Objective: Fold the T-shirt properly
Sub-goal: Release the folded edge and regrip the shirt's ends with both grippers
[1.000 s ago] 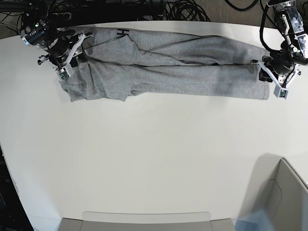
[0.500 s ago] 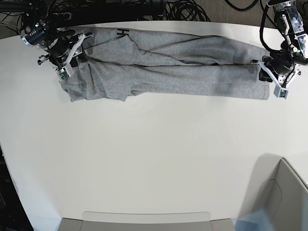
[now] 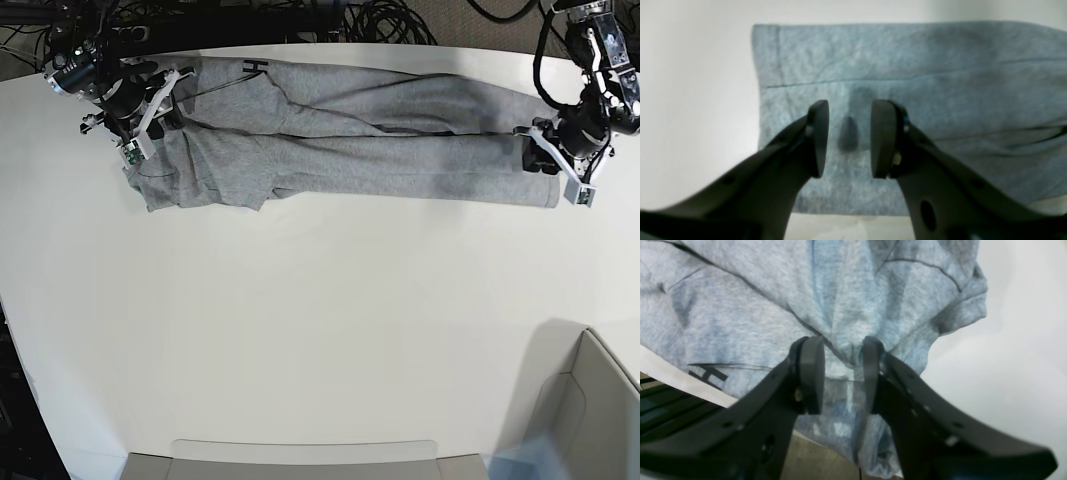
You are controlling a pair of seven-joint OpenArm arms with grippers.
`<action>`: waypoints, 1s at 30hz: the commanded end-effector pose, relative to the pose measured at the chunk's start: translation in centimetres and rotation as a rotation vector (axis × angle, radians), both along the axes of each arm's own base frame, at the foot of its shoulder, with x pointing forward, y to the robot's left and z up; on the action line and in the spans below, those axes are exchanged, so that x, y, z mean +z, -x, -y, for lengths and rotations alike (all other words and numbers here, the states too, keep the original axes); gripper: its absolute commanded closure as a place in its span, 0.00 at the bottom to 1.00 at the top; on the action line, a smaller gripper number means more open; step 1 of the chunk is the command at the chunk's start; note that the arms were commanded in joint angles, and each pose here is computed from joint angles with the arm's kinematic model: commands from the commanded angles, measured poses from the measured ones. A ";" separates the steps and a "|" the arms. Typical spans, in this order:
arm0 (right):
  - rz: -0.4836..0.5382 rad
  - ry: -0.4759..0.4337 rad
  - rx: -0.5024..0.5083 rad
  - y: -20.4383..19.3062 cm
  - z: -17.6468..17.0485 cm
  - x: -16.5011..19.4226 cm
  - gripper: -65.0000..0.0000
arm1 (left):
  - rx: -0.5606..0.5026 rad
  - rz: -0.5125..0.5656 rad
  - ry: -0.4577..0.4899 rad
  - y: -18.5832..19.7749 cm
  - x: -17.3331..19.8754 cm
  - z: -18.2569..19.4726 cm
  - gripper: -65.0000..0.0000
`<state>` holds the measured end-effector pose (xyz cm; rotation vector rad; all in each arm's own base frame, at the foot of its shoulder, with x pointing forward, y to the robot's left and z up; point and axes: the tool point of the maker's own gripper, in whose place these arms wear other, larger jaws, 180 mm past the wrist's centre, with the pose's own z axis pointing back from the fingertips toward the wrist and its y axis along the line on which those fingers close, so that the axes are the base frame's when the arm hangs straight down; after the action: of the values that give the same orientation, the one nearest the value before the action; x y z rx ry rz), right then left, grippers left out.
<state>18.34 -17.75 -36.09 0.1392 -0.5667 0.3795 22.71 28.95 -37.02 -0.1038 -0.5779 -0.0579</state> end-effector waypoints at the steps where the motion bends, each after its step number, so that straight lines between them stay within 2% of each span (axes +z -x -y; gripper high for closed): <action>1: 0.035 -0.005 0.013 -0.5 -0.1 0.8 0.69 | 0.003 0.040 -0.018 -0.8 1.2 -0.7 0.66; 6: 0.035 -0.005 0.013 -0.5 -0.1 0.8 0.69 | 0.010 0.065 -0.015 -1.8 1.7 -0.8 0.66; 12: 0.035 -0.002 0.014 -0.5 0.0 0.8 0.69 | 0.080 0.051 0.040 -2.6 -0.3 -2.2 0.66; 22: 0.034 -0.003 0.014 -0.5 0.0 0.8 0.69 | 0.126 0.046 0.011 -2.4 -0.9 -5.5 0.66; 30: 0.034 -0.001 0.015 -0.5 0.0 0.8 0.69 | 0.156 -0.008 -0.012 -1.3 -2.6 -6.9 0.66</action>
<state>18.33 -17.82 -36.10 0.1374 -0.5655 0.3810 23.15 35.22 -40.76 -0.0633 -0.5399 0.1046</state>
